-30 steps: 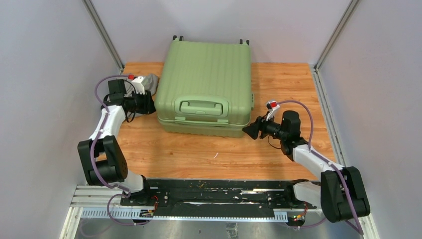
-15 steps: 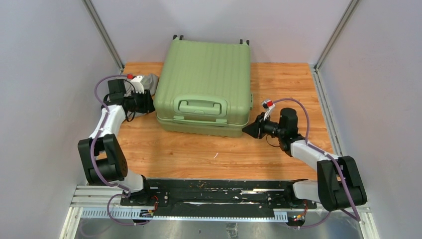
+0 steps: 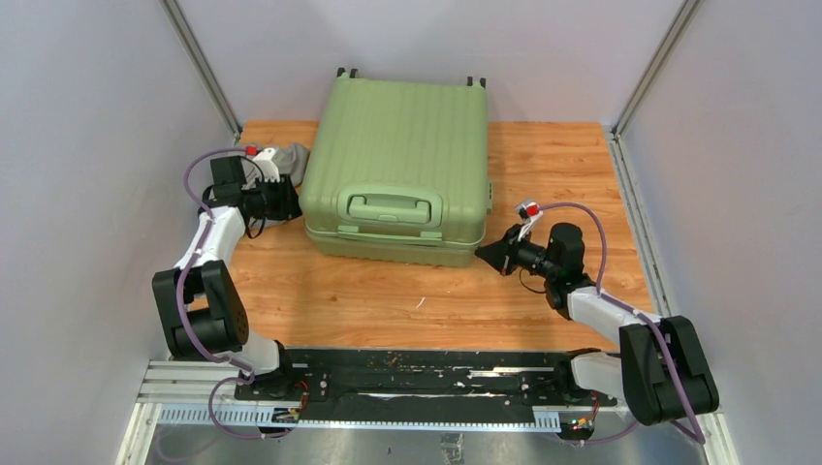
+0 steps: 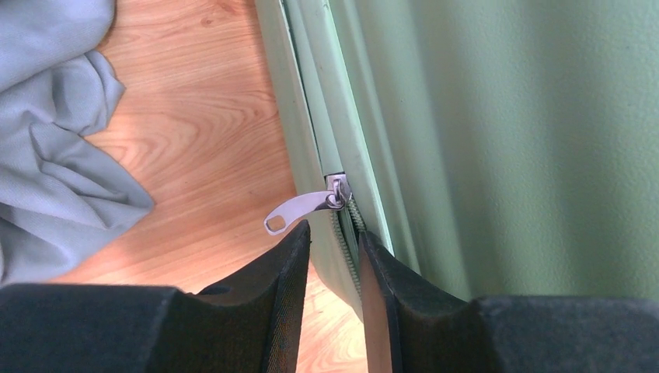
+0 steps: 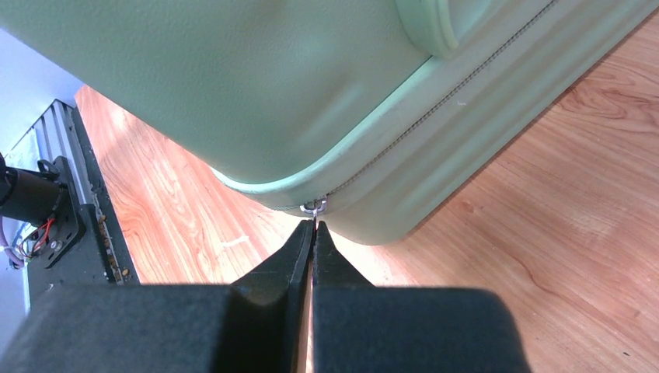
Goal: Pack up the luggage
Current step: Zip the luggage at the center of the board.
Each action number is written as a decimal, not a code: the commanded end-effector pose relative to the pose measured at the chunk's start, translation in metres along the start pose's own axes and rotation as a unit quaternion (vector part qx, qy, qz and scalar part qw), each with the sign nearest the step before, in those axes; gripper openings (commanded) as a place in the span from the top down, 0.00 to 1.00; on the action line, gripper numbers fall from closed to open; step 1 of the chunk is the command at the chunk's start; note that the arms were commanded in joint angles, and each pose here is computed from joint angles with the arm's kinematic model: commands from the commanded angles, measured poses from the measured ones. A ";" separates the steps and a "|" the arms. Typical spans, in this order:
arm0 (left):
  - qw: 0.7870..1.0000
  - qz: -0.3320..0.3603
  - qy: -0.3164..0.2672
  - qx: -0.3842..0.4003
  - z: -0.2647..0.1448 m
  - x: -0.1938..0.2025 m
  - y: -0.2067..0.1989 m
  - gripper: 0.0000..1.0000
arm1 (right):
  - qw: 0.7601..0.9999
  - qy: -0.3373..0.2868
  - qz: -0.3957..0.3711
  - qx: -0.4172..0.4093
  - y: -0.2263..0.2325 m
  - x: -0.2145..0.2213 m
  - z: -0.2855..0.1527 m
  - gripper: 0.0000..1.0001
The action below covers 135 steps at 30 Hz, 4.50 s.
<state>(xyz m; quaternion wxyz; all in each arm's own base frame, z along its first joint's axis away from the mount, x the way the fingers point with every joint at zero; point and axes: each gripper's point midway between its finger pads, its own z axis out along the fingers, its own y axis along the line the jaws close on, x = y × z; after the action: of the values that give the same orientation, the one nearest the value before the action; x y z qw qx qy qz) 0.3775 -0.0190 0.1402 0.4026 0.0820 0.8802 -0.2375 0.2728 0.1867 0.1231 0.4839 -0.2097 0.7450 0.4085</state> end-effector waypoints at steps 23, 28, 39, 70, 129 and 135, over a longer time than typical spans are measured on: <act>0.992 -0.020 -0.016 0.120 0.015 0.043 -0.087 0.83 | 0.997 -0.011 -0.014 0.074 0.078 -0.013 0.015 1.00; 0.988 0.010 -0.015 0.154 0.010 0.045 -0.109 0.83 | 0.993 -0.032 0.012 0.109 0.040 -0.039 0.004 1.00; 0.961 0.240 0.063 0.122 -0.086 0.038 -0.082 0.62 | 0.992 -0.029 0.017 0.121 0.012 -0.057 0.014 1.00; 0.770 0.604 0.146 0.141 -0.008 0.004 -0.224 0.51 | 0.993 -0.030 0.040 0.108 -0.003 -0.054 0.020 1.00; 0.861 0.503 -0.012 0.075 -0.002 -0.061 -0.269 1.00 | 0.999 0.002 -0.044 -0.029 0.111 0.006 0.022 1.00; 0.870 0.482 -0.003 0.101 0.003 -0.049 -0.284 1.00 | 0.998 -0.026 -0.056 -0.022 0.121 -0.013 0.036 1.00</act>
<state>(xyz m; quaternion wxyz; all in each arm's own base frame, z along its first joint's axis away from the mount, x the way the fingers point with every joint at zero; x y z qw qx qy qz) 0.2797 -0.1959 0.1797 0.2544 0.6164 0.7446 -0.0294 0.2389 0.2376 0.1287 0.5108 -0.1992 0.7764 0.3109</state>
